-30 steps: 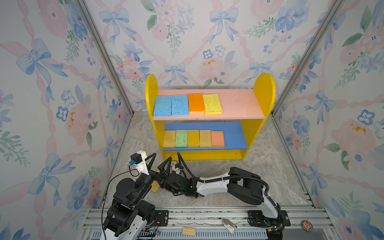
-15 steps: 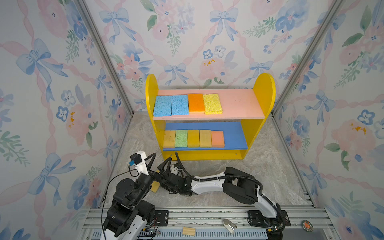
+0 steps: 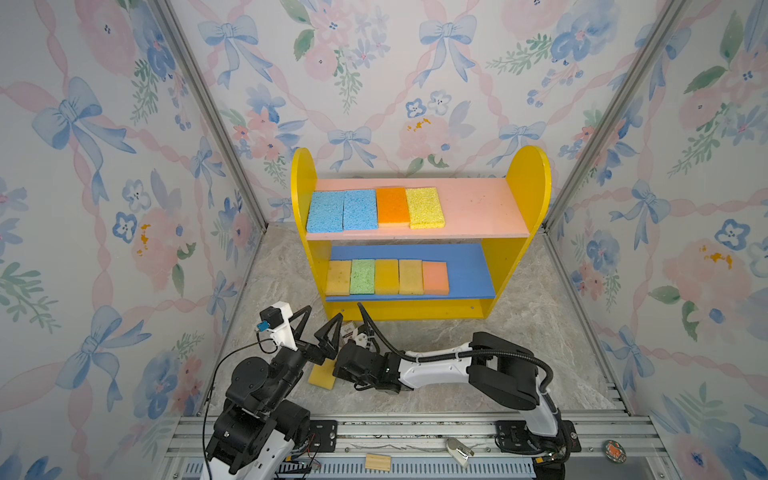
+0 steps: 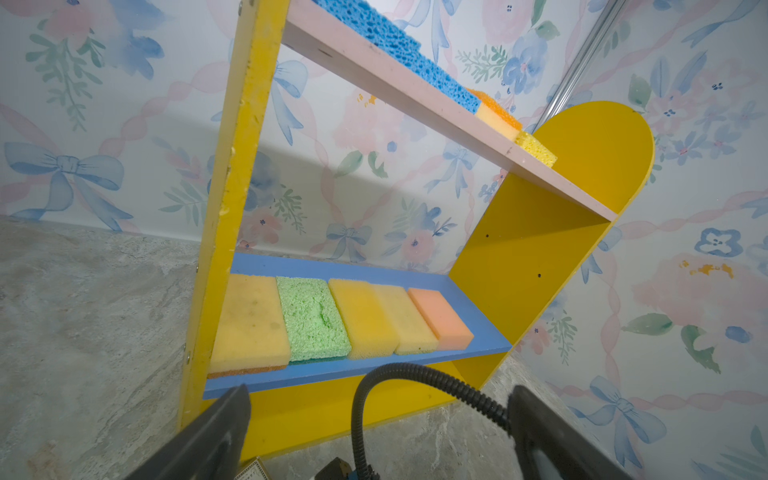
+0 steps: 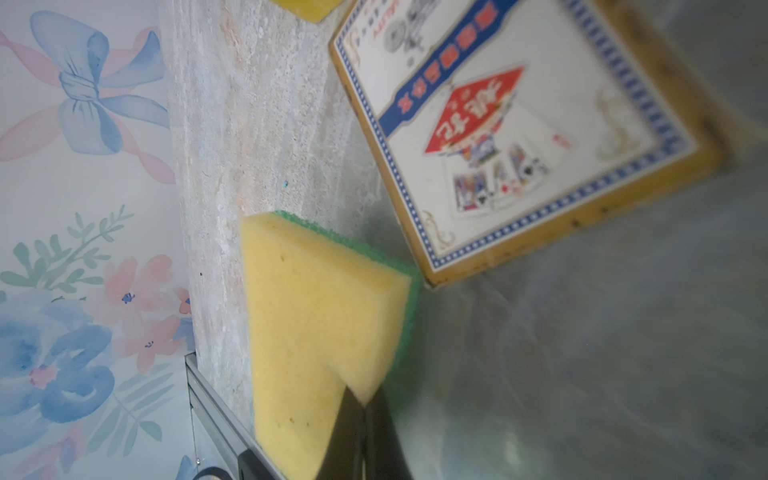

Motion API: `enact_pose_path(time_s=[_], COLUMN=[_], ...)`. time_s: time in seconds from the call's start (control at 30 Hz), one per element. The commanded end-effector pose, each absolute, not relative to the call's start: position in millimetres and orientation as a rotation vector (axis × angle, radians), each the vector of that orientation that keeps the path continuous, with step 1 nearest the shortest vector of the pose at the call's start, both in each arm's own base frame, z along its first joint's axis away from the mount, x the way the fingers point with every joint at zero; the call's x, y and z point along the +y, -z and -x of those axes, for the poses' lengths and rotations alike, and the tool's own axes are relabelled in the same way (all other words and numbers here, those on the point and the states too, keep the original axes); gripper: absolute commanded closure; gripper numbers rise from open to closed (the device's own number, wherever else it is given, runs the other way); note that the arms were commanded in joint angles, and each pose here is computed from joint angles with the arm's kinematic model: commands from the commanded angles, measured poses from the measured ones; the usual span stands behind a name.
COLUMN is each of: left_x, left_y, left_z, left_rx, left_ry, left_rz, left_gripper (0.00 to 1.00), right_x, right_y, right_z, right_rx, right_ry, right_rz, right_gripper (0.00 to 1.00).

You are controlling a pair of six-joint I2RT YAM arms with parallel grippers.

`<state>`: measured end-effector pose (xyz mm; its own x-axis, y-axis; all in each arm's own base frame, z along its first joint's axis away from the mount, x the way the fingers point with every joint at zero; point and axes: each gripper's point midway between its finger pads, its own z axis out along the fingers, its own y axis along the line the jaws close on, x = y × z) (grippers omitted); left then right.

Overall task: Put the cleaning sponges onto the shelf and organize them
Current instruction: 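Grasp the green-backed yellow sponge with the right gripper and lift it, then close the left gripper on the sponge held by the right gripper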

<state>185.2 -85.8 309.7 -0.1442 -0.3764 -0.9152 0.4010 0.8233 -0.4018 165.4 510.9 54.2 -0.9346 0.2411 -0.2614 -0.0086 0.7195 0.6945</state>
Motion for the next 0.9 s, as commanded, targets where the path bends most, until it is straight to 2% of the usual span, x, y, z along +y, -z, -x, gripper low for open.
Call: enact_pose_path(time_s=[0.0,0.2,0.43,0.57,0.7,0.87], left_x=[-85.8,-111.0,-172.2,-198.5,-230.3,-256.1], left_y=[-308.3,-294.9,-241.0,-237.0,-249.6,-249.3], left_z=[-185.7,-194.5,-198.1,-188.0,-176.8,-172.2], left_rx=[1.58,1.691,2.028,2.041,1.942,1.909], left_ry=[0.666,0.742,1.097,1.299,1.522,1.624], left_rz=[-0.024,-0.103,-0.169,-0.219,-0.225,-0.23], left_gripper=[0.02,0.02,0.02,0.02,0.02,0.02], right_x=[468.6,361.7,235.0,208.7,212.0,228.3], right_y=[-67.7,-70.7,-111.1,-155.7,-202.5,-238.9], right_z=[-163.2,-164.3,-185.4,-194.2,-191.5,-172.4], right_rx=[2.604,2.631,2.541,2.445,2.383,2.358], right_ry=[-0.917,-0.596,-0.343,-0.498,-0.77,-0.906], right_rz=[-0.044,0.061,0.067,0.075,0.182,0.408], right_gripper=[0.96,0.96,0.95,0.95,0.95,0.94])
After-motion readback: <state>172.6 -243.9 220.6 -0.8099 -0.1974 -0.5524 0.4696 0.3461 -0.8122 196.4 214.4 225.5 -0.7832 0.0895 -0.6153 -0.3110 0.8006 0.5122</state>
